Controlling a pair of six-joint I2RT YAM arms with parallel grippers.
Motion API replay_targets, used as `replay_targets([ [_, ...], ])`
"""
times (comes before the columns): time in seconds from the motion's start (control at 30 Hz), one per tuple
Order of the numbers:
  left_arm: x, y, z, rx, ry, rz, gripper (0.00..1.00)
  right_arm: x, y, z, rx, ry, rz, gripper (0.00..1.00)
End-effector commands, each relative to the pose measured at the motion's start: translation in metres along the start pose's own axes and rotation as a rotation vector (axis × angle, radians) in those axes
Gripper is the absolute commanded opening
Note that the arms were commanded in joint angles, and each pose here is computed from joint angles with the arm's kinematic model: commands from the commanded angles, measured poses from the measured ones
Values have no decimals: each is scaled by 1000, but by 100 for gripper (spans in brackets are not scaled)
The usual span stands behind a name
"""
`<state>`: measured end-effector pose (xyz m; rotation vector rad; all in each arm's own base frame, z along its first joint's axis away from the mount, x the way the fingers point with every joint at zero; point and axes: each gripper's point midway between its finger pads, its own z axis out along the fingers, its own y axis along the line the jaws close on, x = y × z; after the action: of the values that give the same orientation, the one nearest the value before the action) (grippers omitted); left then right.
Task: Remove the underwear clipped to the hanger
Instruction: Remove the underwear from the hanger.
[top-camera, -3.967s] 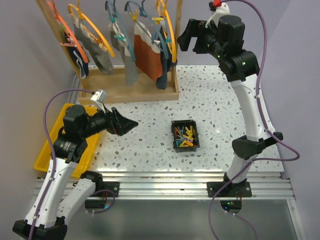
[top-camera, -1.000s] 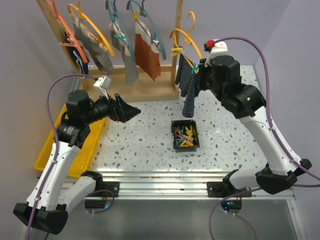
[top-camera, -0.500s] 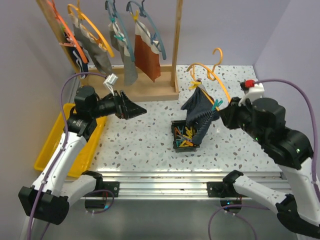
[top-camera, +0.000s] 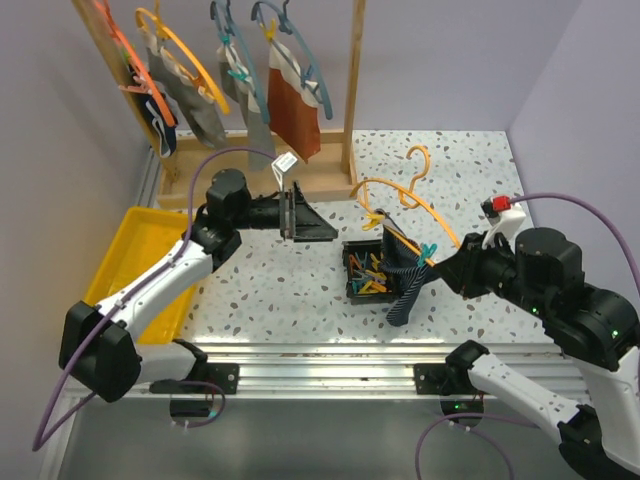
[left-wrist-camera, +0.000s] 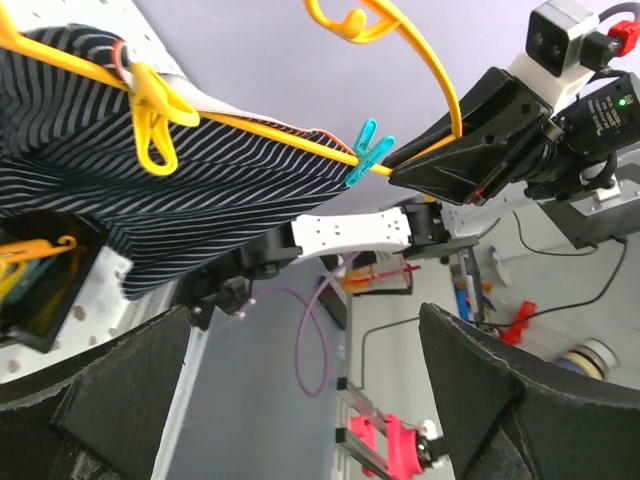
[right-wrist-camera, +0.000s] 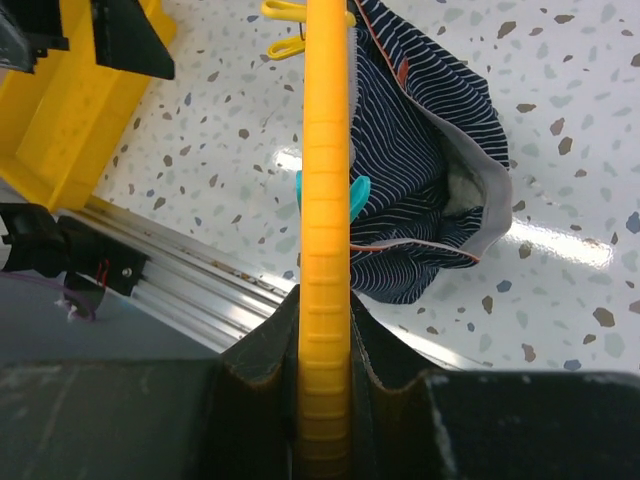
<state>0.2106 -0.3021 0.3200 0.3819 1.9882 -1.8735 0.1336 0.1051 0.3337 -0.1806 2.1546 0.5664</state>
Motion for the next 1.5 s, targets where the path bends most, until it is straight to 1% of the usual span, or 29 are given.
replay_targets([
  [0.0, -8, -22, 15, 73, 9, -3, 100, -9, 16, -3, -78, -31, 7, 0],
  [0.03, -9, -15, 20, 63, 8, -25, 100, -10, 17, -3, -84, -30, 6, 0],
  [0.2, -20, -10, 35, 78, -14, -103, 100, -6, 21, -3, -112, -8, -15, 0],
  [0.33, -30, 0, 47, 63, -27, -171, 100, -9, 20, -7, -113, -27, -29, 0],
  [0.43, -29, 10, 56, 31, -6, -224, 100, -7, 19, -8, -113, -27, -47, 0],
  [0.53, -27, 16, 66, 9, 21, -256, 100, -6, 18, -9, -112, -27, -59, 0],
  [0.7, -27, 27, 78, -18, 32, -287, 100, -6, 16, -11, -110, -31, -76, 0],
  [0.9, -19, 32, 87, -29, 58, -314, 99, -13, 15, -15, -99, -65, -87, 0],
  [0.97, -18, 30, 90, -6, 58, -326, 90, -14, 15, -15, -99, -69, -90, 0],
  [1.0, -14, 26, 93, 10, 70, -327, 82, -15, 14, -15, -93, -74, -93, 0],
  [1.07, -13, 22, 97, 40, 79, -332, 72, -16, 13, -15, -90, -79, -101, 0],
  [1.1, -9, 19, 100, 49, 92, -332, 62, -16, 11, -15, -83, -80, -105, 0],
  [1.17, -7, 18, 102, 58, 98, -335, 47, -17, 10, -16, -75, -85, -109, 0],
  [1.2, -7, 18, 101, 60, 99, -334, 35, -18, 9, -17, -72, -90, -112, 0],
  [1.27, -5, 19, 100, 59, 97, -337, 21, -19, 10, -19, -74, -95, -112, 0],
  [1.3, -4, 19, 99, 57, 98, -339, 10, -19, 9, -20, -73, -98, -116, 0],
  [1.37, -3, 19, 98, 56, 98, -340, 0, -19, 5, -20, -46, -96, -117, 0],
  [1.47, -5, 13, 97, 77, 90, -324, 0, -20, -3, -20, -3, -99, -112, 0],
])
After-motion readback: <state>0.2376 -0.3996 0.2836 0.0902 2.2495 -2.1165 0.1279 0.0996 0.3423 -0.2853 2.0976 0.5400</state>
